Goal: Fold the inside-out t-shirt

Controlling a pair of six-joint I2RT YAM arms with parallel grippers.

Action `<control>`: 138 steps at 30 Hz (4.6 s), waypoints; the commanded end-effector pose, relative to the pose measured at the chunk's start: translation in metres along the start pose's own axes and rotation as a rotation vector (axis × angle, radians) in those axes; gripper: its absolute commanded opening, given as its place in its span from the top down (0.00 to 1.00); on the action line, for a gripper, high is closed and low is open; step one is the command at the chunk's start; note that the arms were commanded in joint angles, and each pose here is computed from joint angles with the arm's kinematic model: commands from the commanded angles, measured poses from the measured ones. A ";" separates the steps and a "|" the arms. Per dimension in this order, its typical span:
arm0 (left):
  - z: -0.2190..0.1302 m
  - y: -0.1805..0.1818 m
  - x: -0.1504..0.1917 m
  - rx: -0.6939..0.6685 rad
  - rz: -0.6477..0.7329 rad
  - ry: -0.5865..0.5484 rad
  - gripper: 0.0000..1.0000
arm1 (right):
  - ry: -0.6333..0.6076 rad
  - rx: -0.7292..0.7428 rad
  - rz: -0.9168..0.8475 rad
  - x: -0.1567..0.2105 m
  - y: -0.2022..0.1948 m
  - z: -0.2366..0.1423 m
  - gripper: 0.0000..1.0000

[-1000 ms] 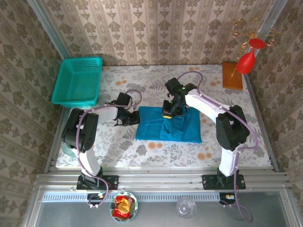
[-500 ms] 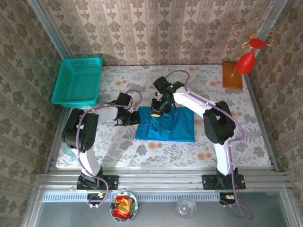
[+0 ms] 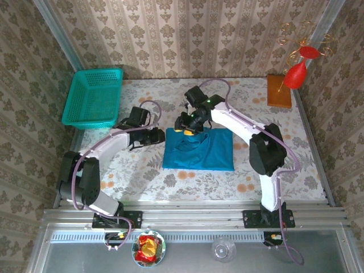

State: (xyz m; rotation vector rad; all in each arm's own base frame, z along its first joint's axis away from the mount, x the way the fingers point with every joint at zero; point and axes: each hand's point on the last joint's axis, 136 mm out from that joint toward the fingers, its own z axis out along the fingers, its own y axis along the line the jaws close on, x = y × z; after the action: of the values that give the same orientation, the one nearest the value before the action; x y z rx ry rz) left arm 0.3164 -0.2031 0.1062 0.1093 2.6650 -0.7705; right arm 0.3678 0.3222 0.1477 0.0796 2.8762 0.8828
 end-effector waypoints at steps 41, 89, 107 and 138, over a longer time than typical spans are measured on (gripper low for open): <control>0.038 0.039 0.108 -0.240 0.064 0.336 0.97 | 0.107 0.356 0.196 0.110 -0.215 -0.006 0.18; 0.029 -0.084 0.016 -0.093 0.371 0.190 0.51 | 0.119 0.307 0.184 0.108 -0.199 -0.008 0.28; 0.090 -0.085 0.023 -0.130 0.449 0.321 0.51 | 0.146 0.339 0.185 0.118 -0.209 -0.008 0.28; 0.050 -0.007 -0.061 0.015 0.091 0.168 0.60 | 0.167 0.406 0.186 0.129 -0.223 -0.012 0.29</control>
State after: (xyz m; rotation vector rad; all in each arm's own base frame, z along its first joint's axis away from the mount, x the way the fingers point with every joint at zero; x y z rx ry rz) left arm 0.3946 -0.2196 0.0680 0.3484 2.8546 -0.5811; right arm 0.2521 0.1570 0.0241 0.3276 3.1462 0.4405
